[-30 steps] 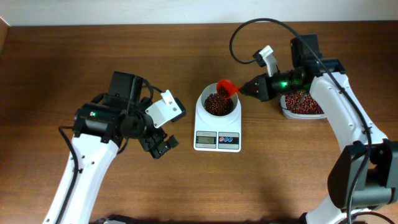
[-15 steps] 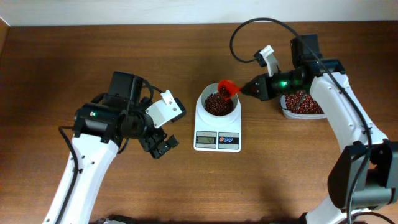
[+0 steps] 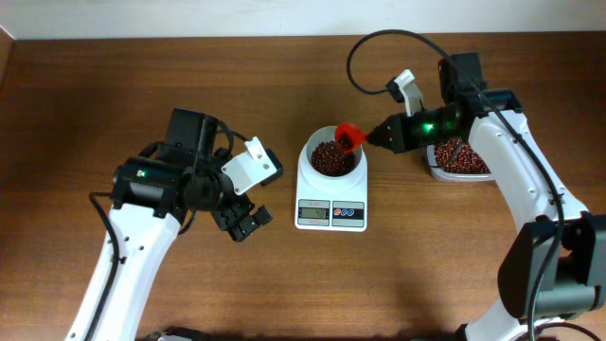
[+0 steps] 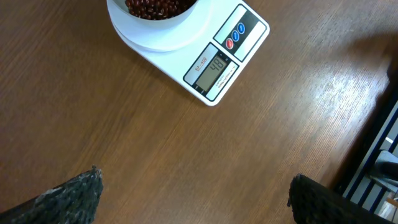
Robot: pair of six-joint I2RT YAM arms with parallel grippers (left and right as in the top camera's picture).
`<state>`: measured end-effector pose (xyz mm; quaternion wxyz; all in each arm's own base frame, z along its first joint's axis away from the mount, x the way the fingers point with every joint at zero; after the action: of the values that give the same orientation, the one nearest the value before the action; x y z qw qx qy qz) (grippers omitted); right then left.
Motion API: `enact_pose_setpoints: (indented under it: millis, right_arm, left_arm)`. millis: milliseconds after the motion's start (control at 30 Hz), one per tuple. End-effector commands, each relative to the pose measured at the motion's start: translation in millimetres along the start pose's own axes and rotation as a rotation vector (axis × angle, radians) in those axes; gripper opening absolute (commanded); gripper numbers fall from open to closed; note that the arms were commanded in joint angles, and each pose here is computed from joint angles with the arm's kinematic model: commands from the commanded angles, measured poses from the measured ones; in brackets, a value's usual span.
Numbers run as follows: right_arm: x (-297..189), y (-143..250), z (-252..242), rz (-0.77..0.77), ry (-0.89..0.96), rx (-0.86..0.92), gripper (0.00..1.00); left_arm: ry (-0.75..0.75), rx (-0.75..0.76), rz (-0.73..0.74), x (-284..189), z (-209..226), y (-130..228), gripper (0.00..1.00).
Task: Scoop and weigh 50g on scale
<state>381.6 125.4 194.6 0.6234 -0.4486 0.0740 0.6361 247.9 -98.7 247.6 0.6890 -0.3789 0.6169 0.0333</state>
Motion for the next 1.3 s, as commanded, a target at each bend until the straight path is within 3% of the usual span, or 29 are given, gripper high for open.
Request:
enact_pose_setpoints:
  millis: [0,900,1267]
  right_arm:
    - [-5,-2,10,-0.012,0.002,-0.006,0.04]
    - [-10,-5,17,-0.037,-0.092,0.002,0.04]
    - [-64,1,-39,-0.151,-0.026,0.088,0.04]
  left_arm:
    - [0.000,0.011,-0.020,-4,-2,0,0.99]
    - [0.000,0.011,-0.020,-4,-2,-1,0.99]
    - [0.000,0.011,-0.020,-4,-2,0,0.99]
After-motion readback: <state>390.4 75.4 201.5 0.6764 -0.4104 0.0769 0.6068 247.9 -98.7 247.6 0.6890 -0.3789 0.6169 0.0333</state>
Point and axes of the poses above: each gripper's point midway between its finger pads, its own x axis out along the fingers, its own z axis along the line the jaws close on, y = z × x, the point moved 5 cm from there along -x, back along the fingers, and after that the axes turned 2 degrees about -x, right-handed, at the moved point
